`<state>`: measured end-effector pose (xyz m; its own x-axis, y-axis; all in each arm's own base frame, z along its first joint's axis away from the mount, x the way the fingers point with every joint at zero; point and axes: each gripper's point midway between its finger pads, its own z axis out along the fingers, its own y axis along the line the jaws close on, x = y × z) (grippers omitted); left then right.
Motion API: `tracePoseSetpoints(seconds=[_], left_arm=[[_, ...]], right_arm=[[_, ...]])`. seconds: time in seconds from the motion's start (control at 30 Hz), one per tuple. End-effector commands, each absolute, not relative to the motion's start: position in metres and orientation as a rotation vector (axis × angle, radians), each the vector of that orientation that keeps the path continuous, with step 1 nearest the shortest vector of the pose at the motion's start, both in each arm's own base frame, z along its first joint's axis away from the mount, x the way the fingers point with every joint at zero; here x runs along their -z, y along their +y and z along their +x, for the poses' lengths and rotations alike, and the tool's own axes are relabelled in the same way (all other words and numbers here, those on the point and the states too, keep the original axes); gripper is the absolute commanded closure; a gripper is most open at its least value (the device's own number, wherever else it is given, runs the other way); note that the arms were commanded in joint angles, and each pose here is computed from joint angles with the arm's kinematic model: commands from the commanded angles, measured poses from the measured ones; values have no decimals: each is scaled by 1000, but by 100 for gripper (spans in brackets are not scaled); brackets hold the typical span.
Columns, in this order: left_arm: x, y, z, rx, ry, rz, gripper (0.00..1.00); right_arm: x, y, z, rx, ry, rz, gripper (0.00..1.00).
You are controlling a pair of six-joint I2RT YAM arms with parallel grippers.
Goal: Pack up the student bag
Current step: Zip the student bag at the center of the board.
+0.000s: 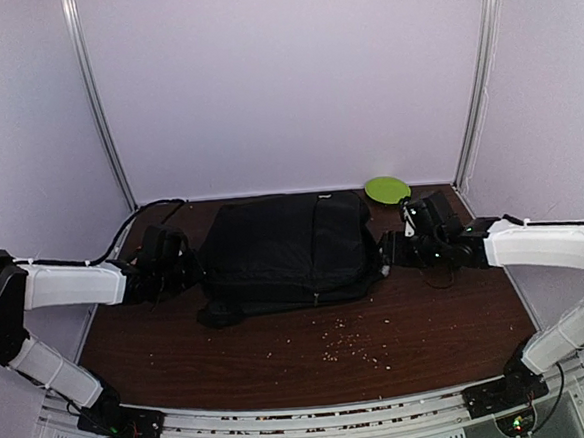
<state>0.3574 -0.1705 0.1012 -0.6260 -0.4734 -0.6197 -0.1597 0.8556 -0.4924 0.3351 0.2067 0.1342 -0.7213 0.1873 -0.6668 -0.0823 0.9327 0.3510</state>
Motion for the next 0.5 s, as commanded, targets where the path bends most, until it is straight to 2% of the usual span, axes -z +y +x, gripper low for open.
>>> tracePoseSetpoints(seconds=[0.0,0.2,0.3,0.33,0.4,0.43,0.47], left_arm=[[-99,-152,354,363,2309,-361,100],[-119,-148,354,304,2304,-273,100],[-139,-161,351,363,2296,-176,100],[-149,-166,348,372,2283,-147,92],[-176,-176,338,366,2225,-87,52],[-188,-182,333,358,2203,-54,38],[-200,-190,329,358,2182,-20,30]], right_arm=[[-174,202,331,-634,2141,156,32],[-189,222,338,-845,2053,220,31],[-190,233,344,-951,2028,271,32],[-193,233,344,-976,2007,291,32],[-197,227,343,-991,1971,339,32],[-198,223,341,-986,1960,360,32],[-197,219,340,-975,1957,376,32]])
